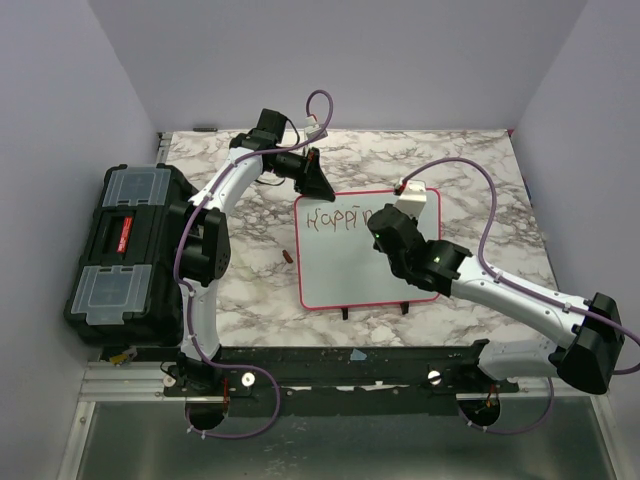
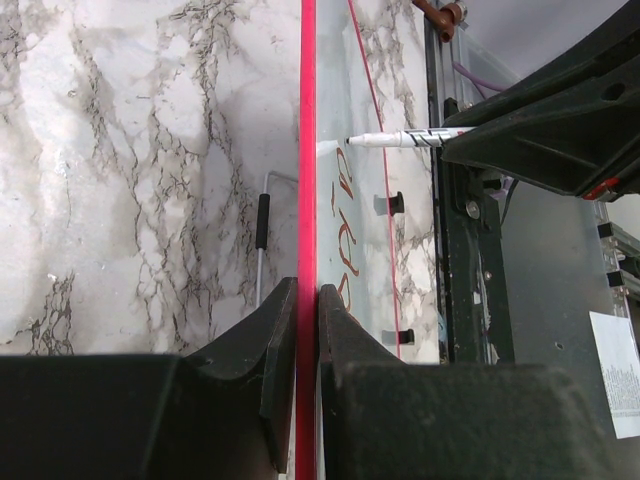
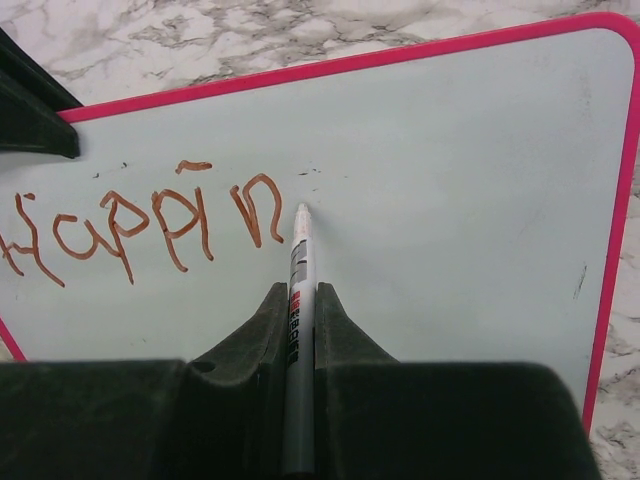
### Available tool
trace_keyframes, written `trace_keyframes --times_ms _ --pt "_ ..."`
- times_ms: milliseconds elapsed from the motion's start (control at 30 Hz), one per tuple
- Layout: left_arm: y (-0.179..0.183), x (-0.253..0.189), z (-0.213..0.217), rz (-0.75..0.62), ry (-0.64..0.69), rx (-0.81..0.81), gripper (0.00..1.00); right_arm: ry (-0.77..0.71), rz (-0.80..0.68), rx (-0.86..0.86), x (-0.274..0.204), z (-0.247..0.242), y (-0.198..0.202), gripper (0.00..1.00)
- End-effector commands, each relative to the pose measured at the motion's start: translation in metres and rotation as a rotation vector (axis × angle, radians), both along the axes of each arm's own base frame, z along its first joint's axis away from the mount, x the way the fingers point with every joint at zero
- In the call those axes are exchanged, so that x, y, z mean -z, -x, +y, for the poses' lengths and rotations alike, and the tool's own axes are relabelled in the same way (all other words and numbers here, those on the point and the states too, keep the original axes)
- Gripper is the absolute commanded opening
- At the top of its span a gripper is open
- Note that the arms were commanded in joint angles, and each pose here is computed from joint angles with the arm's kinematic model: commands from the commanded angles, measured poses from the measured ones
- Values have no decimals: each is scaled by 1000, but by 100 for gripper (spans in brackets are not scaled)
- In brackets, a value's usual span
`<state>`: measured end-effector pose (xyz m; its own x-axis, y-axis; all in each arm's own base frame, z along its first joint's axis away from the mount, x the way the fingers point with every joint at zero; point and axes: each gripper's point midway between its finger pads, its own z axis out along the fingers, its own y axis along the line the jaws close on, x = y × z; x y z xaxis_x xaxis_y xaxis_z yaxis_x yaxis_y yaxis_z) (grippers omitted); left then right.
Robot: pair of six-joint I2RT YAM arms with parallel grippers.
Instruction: Write a sentence on the whiteboard
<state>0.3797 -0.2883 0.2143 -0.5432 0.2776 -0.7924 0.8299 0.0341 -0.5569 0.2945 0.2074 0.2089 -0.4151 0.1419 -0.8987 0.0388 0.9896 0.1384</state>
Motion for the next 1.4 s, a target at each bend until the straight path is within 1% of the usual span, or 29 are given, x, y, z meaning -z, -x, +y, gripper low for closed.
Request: trace_keyframes --times_ms 0,300,900,1367 --pt "2 -34 0 -120 83 35 0 22 -18 56 1 -14 -3 1" --pt "2 -33 0 -120 83 35 0 25 -29 74 -5 -19 -4 1" --pt "2 -34 0 -123 84 35 0 25 -38 45 -12 4 -22 1" --pt "2 -34 0 -122 83 34 0 -23 37 -6 12 3 -2 1"
